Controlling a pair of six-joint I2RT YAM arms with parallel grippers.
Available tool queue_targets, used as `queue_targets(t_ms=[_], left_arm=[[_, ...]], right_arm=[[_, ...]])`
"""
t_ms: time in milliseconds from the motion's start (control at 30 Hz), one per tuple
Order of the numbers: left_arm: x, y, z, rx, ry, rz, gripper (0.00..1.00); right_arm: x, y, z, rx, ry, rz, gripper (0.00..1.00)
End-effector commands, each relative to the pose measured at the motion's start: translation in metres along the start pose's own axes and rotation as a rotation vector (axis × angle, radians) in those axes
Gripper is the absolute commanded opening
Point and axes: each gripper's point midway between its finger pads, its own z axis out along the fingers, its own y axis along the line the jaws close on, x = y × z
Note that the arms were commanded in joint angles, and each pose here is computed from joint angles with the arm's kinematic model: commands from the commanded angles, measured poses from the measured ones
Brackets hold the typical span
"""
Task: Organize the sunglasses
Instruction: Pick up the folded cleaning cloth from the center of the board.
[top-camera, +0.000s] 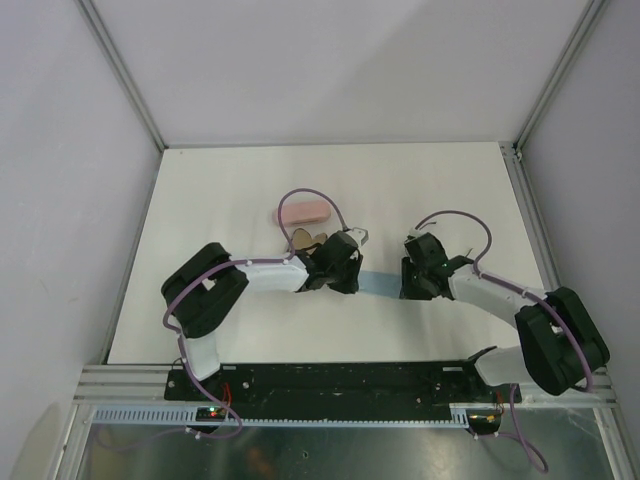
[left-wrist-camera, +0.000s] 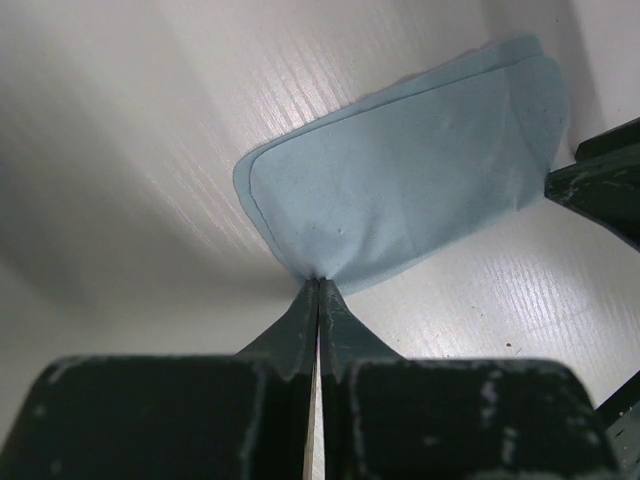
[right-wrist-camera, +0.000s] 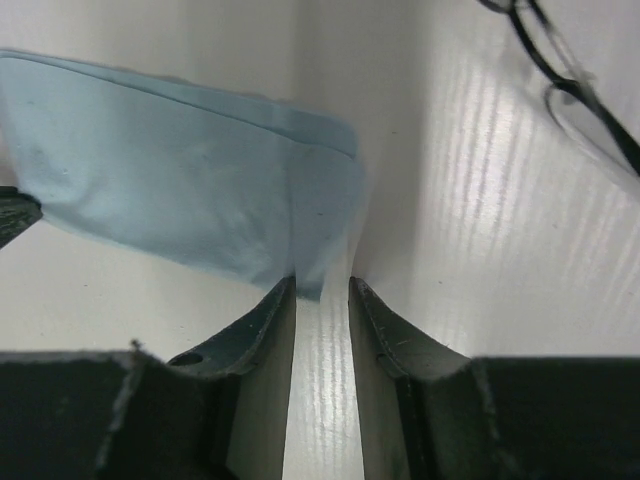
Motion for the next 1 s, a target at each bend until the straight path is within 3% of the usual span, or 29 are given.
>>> queue_targets(t_ms=[0, 200, 433, 967], left_arm=[[0.035, 0.03, 0.0, -0.124, 0.115, 0.03, 0.0], [0.034, 0.028, -0.001, -0.12, 0.112, 0.031, 0.0], [0.027, 0.026, -0.004, -0.119, 0.1, 0.037, 0.0], [-0.03, 0.011, -0.039, -0.094, 0.001, 0.025, 0.0]], right_arm=[[0.011, 0.006, 0.009, 0.0, 0.034, -0.01, 0.32], [0.02, 0.013, 0.018, -0.005, 0.063, -0.026, 0.25], [0.014, 0.026, 0.009, -0.068, 0.041, -0.025, 0.02], [-0.049, 0.066, -0.047, -0.282, -0.095, 0.006, 0.0]])
